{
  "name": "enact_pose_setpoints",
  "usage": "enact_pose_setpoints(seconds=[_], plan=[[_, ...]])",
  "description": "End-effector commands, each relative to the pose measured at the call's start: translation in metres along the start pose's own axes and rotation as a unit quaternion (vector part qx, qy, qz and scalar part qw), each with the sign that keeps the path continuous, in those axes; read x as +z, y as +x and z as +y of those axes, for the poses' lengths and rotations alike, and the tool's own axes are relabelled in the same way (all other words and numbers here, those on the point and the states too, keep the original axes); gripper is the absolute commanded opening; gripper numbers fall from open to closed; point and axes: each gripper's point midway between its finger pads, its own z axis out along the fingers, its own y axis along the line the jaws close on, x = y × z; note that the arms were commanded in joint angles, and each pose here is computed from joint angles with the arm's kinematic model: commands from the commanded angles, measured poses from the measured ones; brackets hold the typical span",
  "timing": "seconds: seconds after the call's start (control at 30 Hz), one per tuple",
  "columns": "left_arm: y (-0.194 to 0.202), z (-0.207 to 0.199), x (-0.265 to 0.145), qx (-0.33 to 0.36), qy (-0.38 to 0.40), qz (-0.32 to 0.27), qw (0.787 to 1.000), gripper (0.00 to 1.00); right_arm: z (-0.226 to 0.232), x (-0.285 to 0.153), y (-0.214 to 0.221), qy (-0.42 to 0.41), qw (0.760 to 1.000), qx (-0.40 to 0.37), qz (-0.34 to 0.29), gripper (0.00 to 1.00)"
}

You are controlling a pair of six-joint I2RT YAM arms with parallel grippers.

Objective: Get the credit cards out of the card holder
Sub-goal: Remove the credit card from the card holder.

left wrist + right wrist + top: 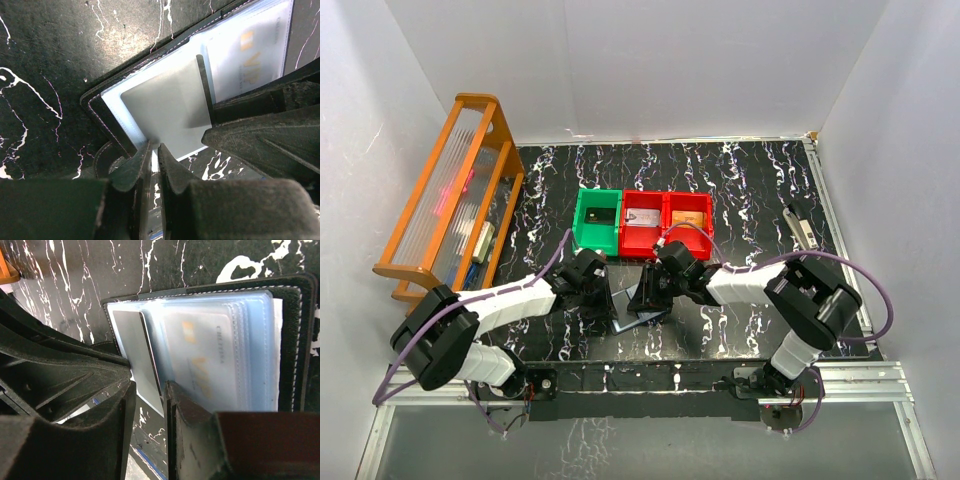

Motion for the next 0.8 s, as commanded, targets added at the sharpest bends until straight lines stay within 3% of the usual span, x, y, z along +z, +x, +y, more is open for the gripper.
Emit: enact_pose_setpoints(seconds=[0.0, 0.17, 0.27, 0.33, 0.77], plan=[[0.009, 0.018, 0.004, 0.002, -0.035, 0.016, 0.999, 0.09, 0.004, 0.005, -0.003, -0.017, 1.000, -0.008, -0.001, 0.25], [0.009, 0.020, 0.003, 0.003, -0.042, 0.016, 0.999, 0.07, 0.016, -0.001, -0.006, -0.041, 0.999, -0.002, -0.015, 0.11], [0.009, 0.022, 0.004, 0.007, -0.048, 0.019, 0.999, 0.07, 0.018, -0.007, -0.010, -0.040, 0.999, -0.004, -0.029, 0.09], [0.009, 0.022, 0.004, 0.010, -0.050, 0.022, 0.998, 0.06, 0.018, -0.009, -0.011, -0.043, 0.999, -0.003, -0.030, 0.00], [0.009, 0.028, 0.004, 0.019, -0.068, 0.026, 0.997, 0.02, 0.017, -0.023, -0.018, -0.064, 0.997, 0.008, -0.041, 0.00]])
